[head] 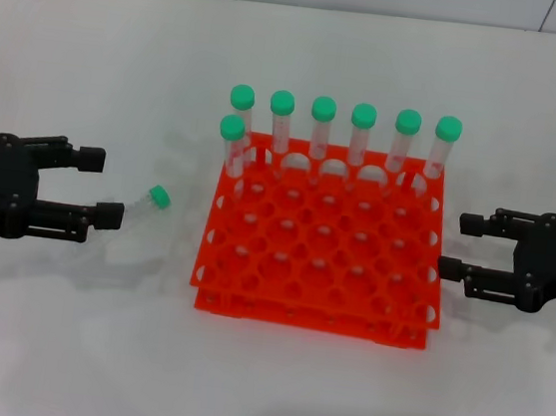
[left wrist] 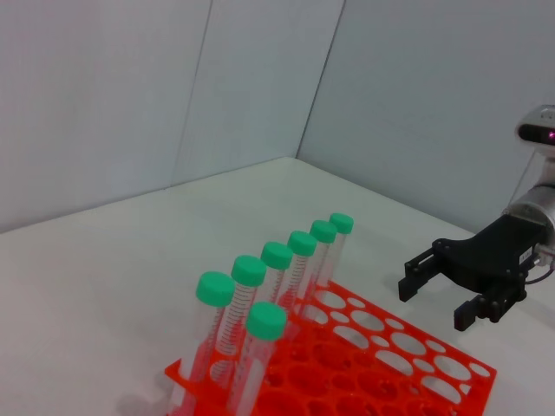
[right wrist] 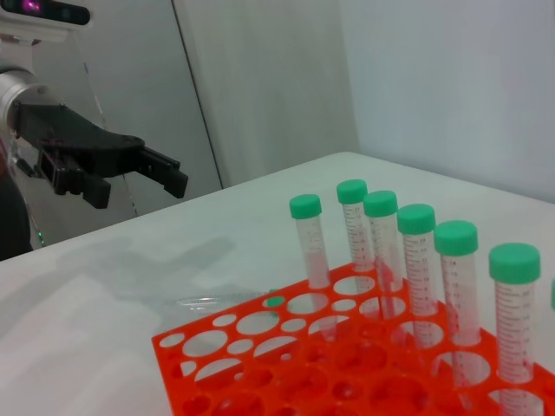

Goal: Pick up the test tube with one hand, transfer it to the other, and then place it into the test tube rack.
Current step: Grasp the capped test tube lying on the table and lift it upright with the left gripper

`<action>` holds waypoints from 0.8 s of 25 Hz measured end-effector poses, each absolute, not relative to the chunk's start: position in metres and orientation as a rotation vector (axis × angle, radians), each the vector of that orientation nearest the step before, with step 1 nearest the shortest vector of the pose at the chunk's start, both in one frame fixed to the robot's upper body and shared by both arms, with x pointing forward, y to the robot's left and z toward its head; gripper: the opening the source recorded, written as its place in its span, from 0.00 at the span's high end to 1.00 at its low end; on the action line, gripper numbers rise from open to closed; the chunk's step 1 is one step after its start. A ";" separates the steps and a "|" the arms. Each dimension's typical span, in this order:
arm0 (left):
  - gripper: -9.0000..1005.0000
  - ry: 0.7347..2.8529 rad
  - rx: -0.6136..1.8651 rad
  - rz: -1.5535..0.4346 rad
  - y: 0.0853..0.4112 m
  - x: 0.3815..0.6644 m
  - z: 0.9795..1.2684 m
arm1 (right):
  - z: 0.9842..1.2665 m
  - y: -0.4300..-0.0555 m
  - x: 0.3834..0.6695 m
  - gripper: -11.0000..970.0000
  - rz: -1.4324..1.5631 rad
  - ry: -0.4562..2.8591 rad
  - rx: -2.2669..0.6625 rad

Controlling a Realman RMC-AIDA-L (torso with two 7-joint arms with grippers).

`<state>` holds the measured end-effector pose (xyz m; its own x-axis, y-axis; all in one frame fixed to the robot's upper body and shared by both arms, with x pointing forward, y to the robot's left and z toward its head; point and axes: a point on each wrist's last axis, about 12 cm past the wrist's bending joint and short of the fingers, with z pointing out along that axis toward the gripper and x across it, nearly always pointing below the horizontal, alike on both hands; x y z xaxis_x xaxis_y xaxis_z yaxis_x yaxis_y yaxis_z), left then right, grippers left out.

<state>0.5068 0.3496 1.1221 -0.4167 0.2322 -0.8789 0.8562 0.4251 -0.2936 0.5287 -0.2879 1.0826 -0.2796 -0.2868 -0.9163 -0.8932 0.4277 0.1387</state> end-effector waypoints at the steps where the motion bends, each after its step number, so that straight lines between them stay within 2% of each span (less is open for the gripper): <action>1: 0.11 1.886 0.925 -0.993 0.350 0.507 1.122 | 1.083 -0.288 0.529 0.30 0.857 1.793 -1.015; 20: 0.11 1.874 0.888 -0.988 0.353 0.510 1.127 | 1.084 -0.287 0.530 0.30 0.858 1.781 -0.996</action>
<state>0.5101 0.3527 1.1274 -0.4158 0.2030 -0.8865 0.8462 0.4435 -0.2953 0.5301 -0.2873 1.0843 -0.2755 -0.2689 -0.9229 -0.8895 0.4355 0.1387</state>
